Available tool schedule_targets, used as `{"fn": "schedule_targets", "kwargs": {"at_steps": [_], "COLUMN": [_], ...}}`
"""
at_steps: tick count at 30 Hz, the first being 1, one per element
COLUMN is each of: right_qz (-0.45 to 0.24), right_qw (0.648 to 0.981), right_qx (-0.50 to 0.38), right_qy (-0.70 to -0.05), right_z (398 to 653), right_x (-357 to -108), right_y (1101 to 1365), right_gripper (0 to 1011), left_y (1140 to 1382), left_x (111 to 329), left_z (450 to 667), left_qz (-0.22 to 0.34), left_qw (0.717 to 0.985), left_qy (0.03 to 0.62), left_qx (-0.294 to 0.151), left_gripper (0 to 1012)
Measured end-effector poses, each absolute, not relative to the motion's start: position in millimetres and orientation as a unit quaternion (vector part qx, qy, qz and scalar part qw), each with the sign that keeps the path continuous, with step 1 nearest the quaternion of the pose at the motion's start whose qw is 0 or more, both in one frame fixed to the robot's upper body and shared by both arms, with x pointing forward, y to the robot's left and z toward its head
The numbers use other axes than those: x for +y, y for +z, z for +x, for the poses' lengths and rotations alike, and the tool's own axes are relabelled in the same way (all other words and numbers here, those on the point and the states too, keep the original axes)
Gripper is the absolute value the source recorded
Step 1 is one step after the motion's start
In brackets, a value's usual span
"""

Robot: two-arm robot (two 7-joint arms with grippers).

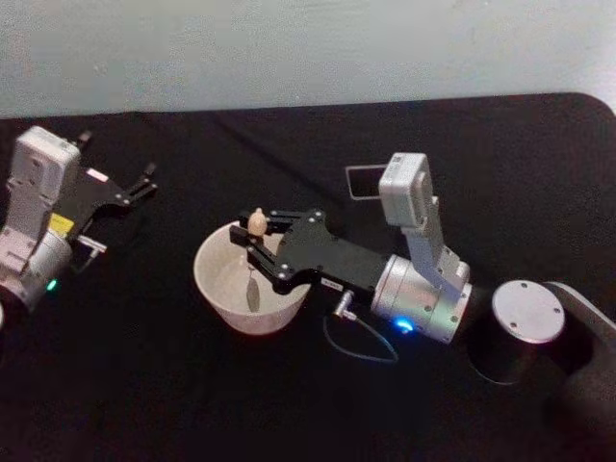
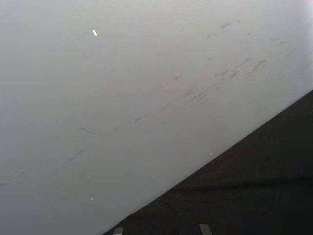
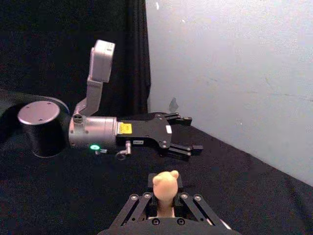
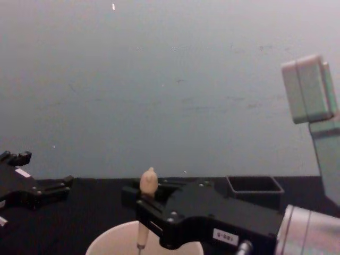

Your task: Pick up the stirring spoon with one hand, stir inside the cup, then place it back in its original position.

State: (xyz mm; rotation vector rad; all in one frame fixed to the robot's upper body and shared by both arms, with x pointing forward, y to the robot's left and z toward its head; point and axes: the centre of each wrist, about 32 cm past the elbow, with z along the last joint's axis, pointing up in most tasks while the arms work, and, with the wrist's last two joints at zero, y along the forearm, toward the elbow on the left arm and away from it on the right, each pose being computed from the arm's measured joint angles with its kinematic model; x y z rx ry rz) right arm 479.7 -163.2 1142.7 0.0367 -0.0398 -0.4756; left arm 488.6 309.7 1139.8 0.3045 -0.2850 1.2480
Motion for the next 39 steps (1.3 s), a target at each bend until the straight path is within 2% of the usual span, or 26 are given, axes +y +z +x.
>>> {"fn": "schedule_targets", "kwargs": {"at_steps": [10,21,39], "right_qz": [0.015,0.015,0.015], "right_qw": [0.966,0.96,0.959], "right_qx": [-0.022,-0.028,-0.03], "right_qy": [-0.257,-0.28,-0.281], "right_z": [489.6,495.8,484.5], "right_x": [-157.8,-165.4,-183.4], "right_y": [1139.0,1140.3,1145.0], "right_gripper": [161,161,161], "left_y": [1139.8,1139.8,1139.8], "left_x": [309.7,309.7,309.7], "left_z": [488.6,488.6,488.6], "left_qz": [0.141,0.141,0.141], "left_qw": [0.791,0.791,0.791], "left_qy": [0.58,0.58,0.58], "left_qx": [-0.132,-0.132,-0.132], "left_gripper": [1001,1001,1001]}}
